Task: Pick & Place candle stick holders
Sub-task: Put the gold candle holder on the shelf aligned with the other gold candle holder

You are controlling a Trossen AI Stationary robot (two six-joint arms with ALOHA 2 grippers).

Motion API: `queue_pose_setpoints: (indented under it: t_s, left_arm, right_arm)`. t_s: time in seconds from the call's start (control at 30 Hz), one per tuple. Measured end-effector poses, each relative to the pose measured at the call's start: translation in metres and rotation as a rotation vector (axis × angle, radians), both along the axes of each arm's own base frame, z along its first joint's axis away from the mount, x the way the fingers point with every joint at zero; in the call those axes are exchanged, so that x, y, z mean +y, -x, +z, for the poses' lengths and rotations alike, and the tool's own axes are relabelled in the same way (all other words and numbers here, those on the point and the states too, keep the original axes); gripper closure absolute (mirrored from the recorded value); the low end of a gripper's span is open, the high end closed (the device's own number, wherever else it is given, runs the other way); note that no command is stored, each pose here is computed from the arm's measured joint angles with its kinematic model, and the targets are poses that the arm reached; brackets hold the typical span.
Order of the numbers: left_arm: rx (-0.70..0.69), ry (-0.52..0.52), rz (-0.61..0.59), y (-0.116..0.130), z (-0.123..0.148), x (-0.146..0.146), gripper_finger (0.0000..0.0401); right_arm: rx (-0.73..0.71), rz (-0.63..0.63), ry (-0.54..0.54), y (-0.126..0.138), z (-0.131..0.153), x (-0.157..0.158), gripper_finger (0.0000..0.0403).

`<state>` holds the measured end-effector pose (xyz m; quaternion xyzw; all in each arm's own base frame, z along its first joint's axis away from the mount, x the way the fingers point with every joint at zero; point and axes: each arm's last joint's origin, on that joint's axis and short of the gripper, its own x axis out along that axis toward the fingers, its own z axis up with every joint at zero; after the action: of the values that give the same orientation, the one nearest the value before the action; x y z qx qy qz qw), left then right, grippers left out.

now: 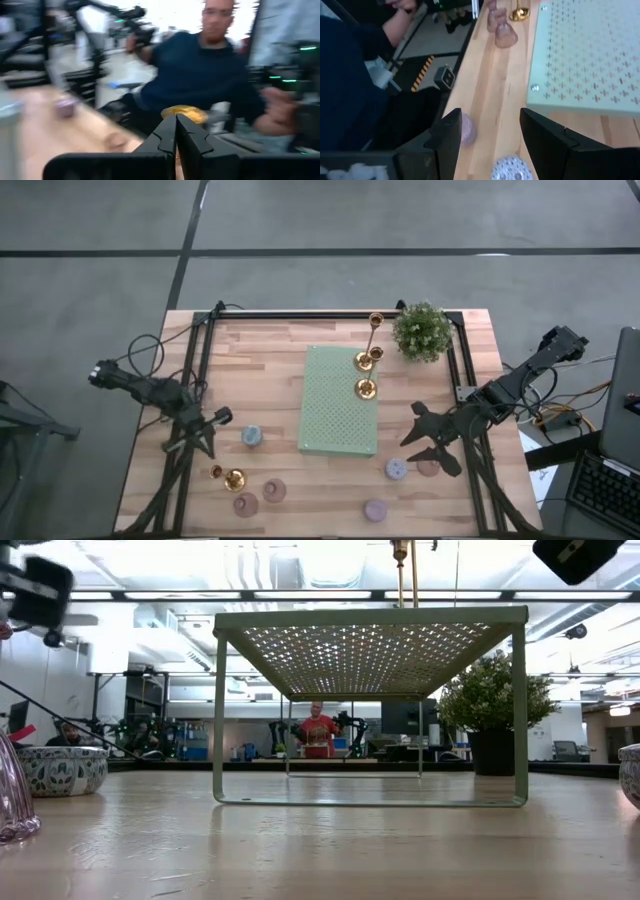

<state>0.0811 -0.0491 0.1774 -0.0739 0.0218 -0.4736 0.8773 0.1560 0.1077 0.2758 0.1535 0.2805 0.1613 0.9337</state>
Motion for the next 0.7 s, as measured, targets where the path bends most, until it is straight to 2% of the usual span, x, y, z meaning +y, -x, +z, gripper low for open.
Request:
queue_pose_setpoints:
  t_s: [0.17,0.37,0.47,0.6,0.7]
  left_arm:
    - [-0.130,-0.070,-0.158,0.004,0.000,-0.002,0.0389]
    - [-0.180,-0.120,-0.168,0.003,-0.007,-0.003,0.0389]
    - [-0.161,-0.121,-0.169,0.002,-0.009,-0.003,0.0389]
    - [-0.127,-0.120,-0.171,0.001,-0.011,-0.004,0.0389]
    - [-0.092,-0.127,-0.172,0.000,-0.013,-0.004,0.0389]
  right_arm:
    - [-0.051,-0.020,-0.024,-0.002,0.005,0.001,0.0209]
    - [-0.085,-0.037,-0.034,-0.004,0.008,0.001,0.0209]
    - [-0.086,-0.032,-0.022,-0.003,0.007,0.001,0.0209]
    - [-0.114,0.033,0.110,-0.002,0.005,0.000,0.0209]
    - [-0.128,0.025,0.142,-0.002,0.004,0.000,0.0209]
